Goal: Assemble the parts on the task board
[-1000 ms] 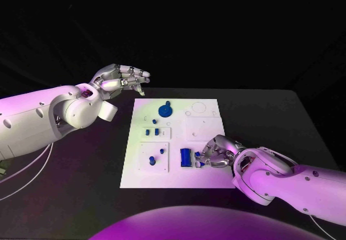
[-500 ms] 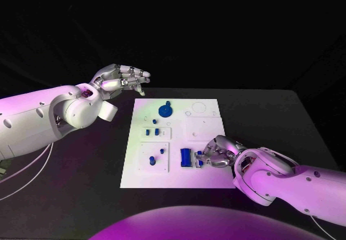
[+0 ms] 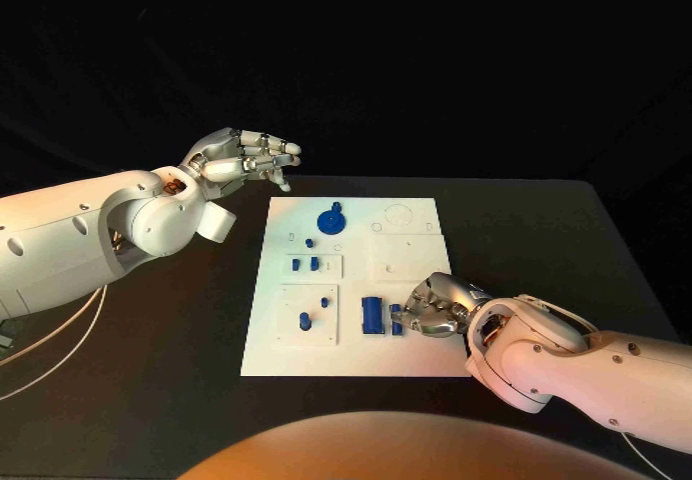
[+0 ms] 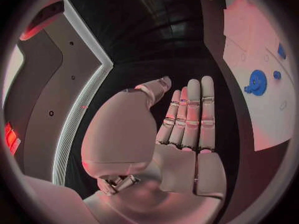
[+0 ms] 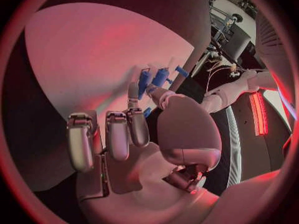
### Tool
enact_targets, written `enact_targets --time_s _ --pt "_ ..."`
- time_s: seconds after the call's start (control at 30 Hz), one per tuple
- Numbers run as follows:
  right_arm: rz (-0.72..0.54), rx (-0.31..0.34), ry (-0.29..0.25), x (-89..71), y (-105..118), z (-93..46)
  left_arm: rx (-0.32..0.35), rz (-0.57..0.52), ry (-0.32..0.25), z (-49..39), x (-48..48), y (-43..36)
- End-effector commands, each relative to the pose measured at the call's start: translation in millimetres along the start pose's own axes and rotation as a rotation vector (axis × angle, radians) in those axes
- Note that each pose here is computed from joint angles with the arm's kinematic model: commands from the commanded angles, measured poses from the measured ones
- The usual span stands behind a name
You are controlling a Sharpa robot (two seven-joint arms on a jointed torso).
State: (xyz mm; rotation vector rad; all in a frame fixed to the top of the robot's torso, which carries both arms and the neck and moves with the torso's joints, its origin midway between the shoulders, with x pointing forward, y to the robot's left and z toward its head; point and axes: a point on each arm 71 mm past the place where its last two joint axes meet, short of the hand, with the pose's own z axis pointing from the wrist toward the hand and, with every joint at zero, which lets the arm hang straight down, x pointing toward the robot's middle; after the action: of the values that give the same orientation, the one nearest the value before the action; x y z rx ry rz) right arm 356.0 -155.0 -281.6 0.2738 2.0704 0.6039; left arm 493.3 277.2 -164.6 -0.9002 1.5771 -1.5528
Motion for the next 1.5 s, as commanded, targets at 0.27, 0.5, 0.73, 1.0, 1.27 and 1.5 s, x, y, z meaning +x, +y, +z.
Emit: enact_targets --time_s 0.27,0.5,0.73,1.0,1.27,1.5 --pt "-0.021 -0.015 0.033 3.2 2.1 -0.8 0.007 -0.006 0.014 0.3 1.7 -1.2" --pt "-0.018 -0.018 0.026 2.1 1.1 -1.7 0.007 -0.006 0.014 0.4 1.5 -1.1" --pt "0.001 -0.070 -0.063 -7.9 -0.5 -5.7 0.007 -0.006 0.013 0.5 1.4 -1.1" --pt "0.012 -0.209 -0.179 -22.9 -0.6 -9.4 0.008 -0.006 0.013 0.9 1.4 -1.0" --pt "-0.018 -0.257 -0.199 -25.4 -2.8 -5.6 0.008 -0.006 0.014 1.1 1.5 -0.9" --pt "-0.027 -0.267 -0.187 -20.4 -2.0 0.6 0.008 -0.007 0.015 1.2 1.8 -0.9"
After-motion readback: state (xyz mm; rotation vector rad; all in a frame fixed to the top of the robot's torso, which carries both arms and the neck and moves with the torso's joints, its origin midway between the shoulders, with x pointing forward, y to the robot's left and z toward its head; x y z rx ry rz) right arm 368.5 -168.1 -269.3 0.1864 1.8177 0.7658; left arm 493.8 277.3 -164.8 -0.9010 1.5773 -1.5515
